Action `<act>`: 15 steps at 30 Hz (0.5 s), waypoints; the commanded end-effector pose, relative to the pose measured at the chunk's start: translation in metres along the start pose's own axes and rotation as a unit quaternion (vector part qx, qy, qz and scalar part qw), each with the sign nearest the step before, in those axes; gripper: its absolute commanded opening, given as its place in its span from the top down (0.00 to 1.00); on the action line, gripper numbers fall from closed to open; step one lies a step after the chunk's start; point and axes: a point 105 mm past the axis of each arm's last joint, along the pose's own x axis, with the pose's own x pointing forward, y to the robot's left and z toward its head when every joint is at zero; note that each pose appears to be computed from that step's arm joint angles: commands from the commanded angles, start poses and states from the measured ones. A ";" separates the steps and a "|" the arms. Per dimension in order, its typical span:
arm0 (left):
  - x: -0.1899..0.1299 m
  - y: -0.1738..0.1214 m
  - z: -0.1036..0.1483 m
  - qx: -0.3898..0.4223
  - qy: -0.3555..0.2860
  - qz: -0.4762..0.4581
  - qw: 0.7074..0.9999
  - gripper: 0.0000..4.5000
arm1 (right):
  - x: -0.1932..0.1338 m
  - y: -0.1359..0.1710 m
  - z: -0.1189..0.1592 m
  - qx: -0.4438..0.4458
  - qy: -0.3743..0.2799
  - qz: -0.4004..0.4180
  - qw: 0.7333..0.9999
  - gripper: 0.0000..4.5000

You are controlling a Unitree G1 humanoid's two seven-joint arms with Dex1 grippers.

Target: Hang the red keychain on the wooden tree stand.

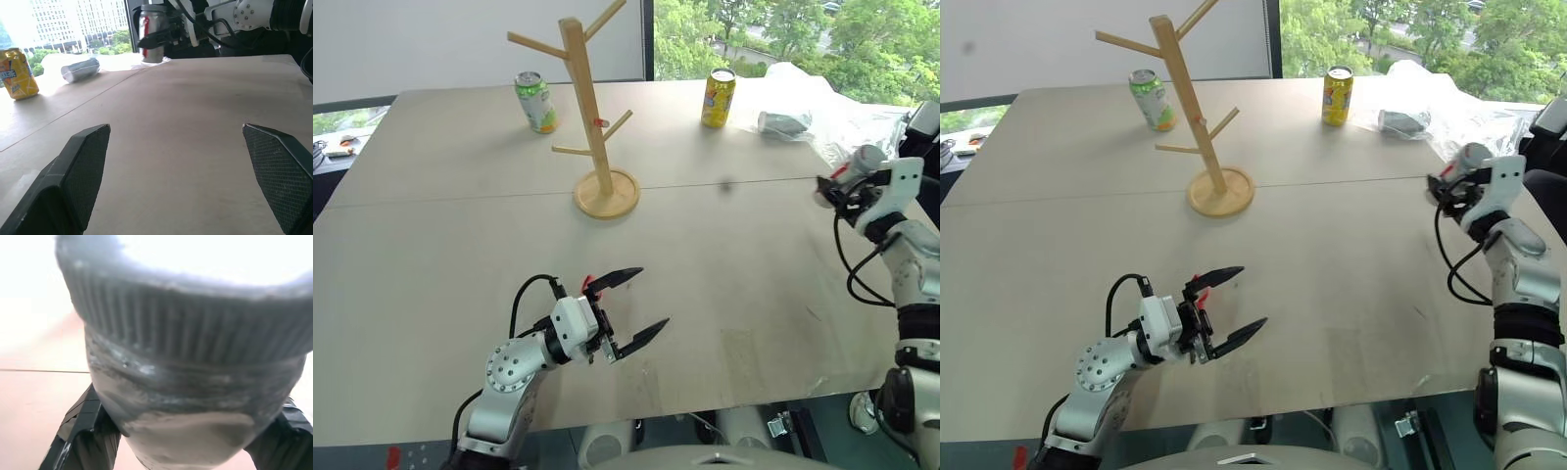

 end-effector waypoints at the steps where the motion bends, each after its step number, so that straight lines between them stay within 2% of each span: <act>1: 0.004 0.001 0.004 -0.005 -0.011 0.001 1.000 0.00 | -0.003 -0.037 0.007 0.020 0.007 -0.085 0.996 0.36; 13: 0.003 0.004 0.004 -0.009 -0.009 0.004 1.000 0.00 | -0.003 -0.044 -0.010 0.056 0.036 -0.102 0.993 0.36; 14: 0.002 0.005 0.004 -0.009 -0.009 0.004 1.000 0.00 | -0.003 -0.044 -0.009 0.055 0.035 -0.101 0.993 0.20; 15: 0.002 0.005 0.004 -0.009 -0.008 0.005 1.000 0.00 | -0.003 -0.044 -0.009 0.056 0.034 -0.101 0.993 0.13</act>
